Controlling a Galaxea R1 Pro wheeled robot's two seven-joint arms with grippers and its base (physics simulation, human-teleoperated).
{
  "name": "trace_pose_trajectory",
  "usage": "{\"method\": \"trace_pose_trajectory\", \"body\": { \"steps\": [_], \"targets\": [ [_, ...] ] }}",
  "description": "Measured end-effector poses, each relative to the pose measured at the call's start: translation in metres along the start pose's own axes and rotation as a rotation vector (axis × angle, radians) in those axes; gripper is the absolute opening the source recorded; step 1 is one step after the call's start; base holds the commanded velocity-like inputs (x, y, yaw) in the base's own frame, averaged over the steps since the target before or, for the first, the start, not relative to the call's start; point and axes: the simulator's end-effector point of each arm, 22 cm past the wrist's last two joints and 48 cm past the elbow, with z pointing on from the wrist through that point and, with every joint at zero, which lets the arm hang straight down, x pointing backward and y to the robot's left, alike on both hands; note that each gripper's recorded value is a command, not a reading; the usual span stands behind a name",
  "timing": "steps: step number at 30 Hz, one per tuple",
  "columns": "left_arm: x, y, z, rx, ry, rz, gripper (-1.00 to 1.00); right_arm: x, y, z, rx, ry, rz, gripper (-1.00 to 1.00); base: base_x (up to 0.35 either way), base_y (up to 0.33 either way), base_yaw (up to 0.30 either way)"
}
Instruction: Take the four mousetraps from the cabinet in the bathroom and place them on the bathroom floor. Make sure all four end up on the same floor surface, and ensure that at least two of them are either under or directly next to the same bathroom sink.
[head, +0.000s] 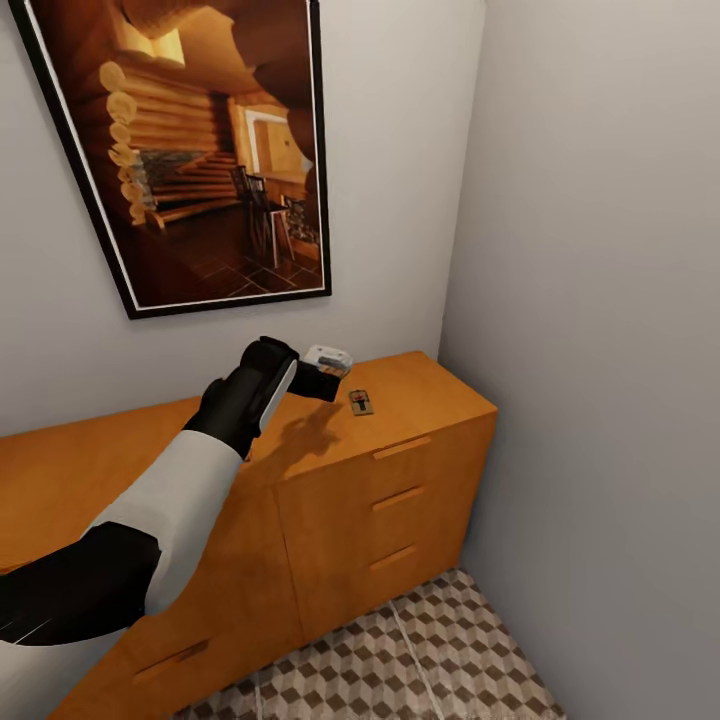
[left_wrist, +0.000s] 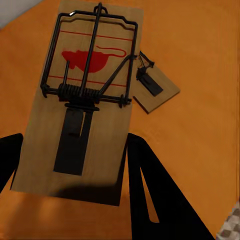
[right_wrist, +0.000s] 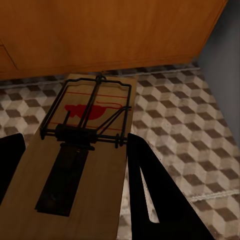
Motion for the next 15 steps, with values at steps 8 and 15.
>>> {"method": "trace_pose_trajectory", "body": {
  "steps": [8, 15],
  "targets": [
    [0.010, 0.003, 0.005, -0.001, 0.025, -0.007, -1.00, 0.000, 0.000, 0.000, 0.000, 0.000, 0.000, -1.00, -0.327, 0.000, 0.000],
    [0.013, 0.002, 0.008, 0.001, 0.035, -0.009, -1.00, 0.000, 0.000, 0.000, 0.000, 0.000, 0.000, -1.00, -0.342, 0.000, 0.000]
  ]
}}
